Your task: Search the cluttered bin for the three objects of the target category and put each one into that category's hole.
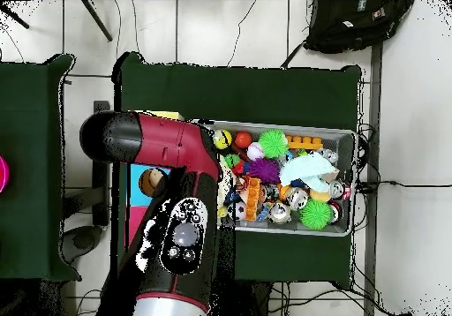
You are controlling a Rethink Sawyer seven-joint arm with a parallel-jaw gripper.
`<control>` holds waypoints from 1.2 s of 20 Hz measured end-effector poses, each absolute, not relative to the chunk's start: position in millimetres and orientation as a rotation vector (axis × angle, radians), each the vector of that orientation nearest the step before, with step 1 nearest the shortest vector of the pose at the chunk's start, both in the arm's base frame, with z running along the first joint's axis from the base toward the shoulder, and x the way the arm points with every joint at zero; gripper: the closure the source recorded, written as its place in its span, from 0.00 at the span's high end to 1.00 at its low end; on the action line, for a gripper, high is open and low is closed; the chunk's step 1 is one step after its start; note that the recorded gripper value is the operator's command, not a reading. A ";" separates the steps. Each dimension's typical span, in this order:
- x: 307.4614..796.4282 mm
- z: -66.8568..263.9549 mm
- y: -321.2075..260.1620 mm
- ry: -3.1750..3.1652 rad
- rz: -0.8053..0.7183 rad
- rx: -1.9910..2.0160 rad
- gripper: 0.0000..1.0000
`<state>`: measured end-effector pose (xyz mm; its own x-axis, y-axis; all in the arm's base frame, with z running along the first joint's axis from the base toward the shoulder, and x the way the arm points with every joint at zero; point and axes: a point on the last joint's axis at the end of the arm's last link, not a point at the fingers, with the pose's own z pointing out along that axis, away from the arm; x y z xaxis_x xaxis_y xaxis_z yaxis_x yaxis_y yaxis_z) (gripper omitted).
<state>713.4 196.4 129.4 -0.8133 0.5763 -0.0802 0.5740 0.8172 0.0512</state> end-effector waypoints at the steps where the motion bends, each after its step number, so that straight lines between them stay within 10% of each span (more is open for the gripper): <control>1: 713.5 128.2 198.1 2.904 0.039 0.920 0.00; 24: 715.8 104.7 210.1 2.855 0.054 0.911 0.00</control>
